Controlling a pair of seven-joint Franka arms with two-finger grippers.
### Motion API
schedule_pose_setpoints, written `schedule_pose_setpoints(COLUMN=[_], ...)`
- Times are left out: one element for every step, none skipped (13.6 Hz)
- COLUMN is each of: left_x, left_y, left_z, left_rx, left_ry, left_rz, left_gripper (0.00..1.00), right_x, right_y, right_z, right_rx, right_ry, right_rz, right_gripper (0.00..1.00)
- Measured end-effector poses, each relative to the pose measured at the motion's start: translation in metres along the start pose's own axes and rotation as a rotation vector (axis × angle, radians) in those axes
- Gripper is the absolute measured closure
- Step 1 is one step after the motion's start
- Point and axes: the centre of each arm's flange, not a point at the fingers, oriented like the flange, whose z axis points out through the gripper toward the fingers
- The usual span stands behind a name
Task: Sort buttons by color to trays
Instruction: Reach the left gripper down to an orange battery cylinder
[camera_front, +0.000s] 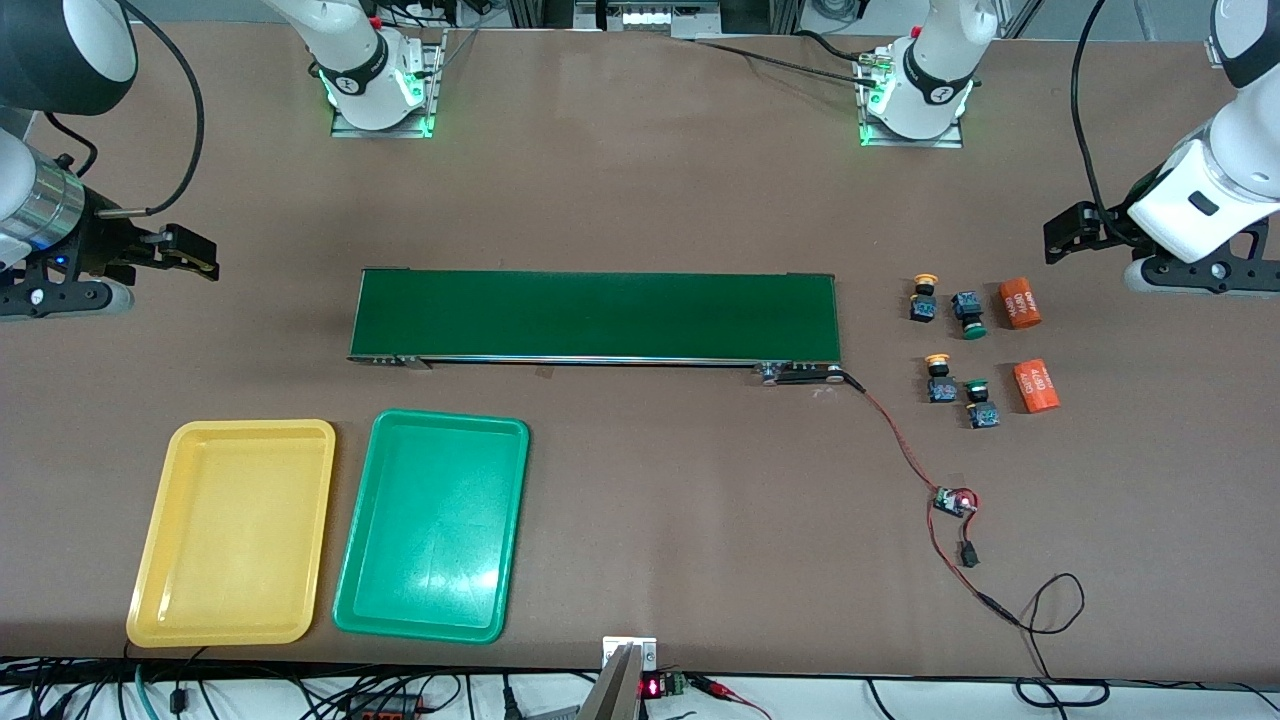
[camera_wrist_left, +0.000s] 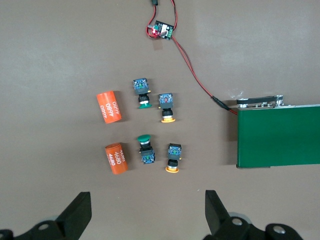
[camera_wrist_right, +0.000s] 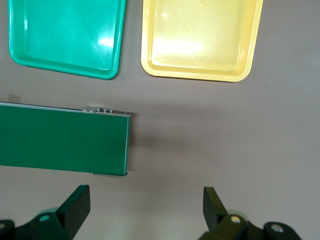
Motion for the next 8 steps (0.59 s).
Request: schedule_pose_setpoints(left_x=[0.002,0.002,0.003,0.002,0.002,0.003,0.003,0.004], left_y=[0.0,0.001,0.001,0.002,0.003,0.003,0.003,0.003], left_z=[-0.001,0.0,0.001,0.003,0.004,0.006,0.007,0.01], left_rx=[0.0,0.0,0.0,0.0,0.001,0.001,0.001,0.001], left_ry=[0.001,-0.005,-0.015,-0.027,-0.034,-0.04,-0.044,-0.06], left_rz=[0.0,0.001,0.002,0.002,0.002,0.001,0.001,0.0], left_gripper=[0.0,0.0,0.0,0.0,0.0,0.0,0.0,0.0], right_x=[0.0,0.0,0.0,0.0,0.0,0.0,0.0,0.0], right_y=[0.0,0.0,0.0,0.0,0.0,0.0,0.0,0.0], right_z=[0.0,0.0,0.0,0.0,0.0,0.001,0.001,0.001], right_rx=[0.0,0.0,0.0,0.0,0.0,0.0,0.0,0.0], right_ry=[0.0,0.0,0.0,0.0,-0.001,-0.001,-0.001,-0.001], right_rz=[0.0,0.0,0.0,0.0,0.0,0.0,0.0,0.0], right_gripper=[0.0,0.0,0.0,0.0,0.0,0.0,0.0,0.0])
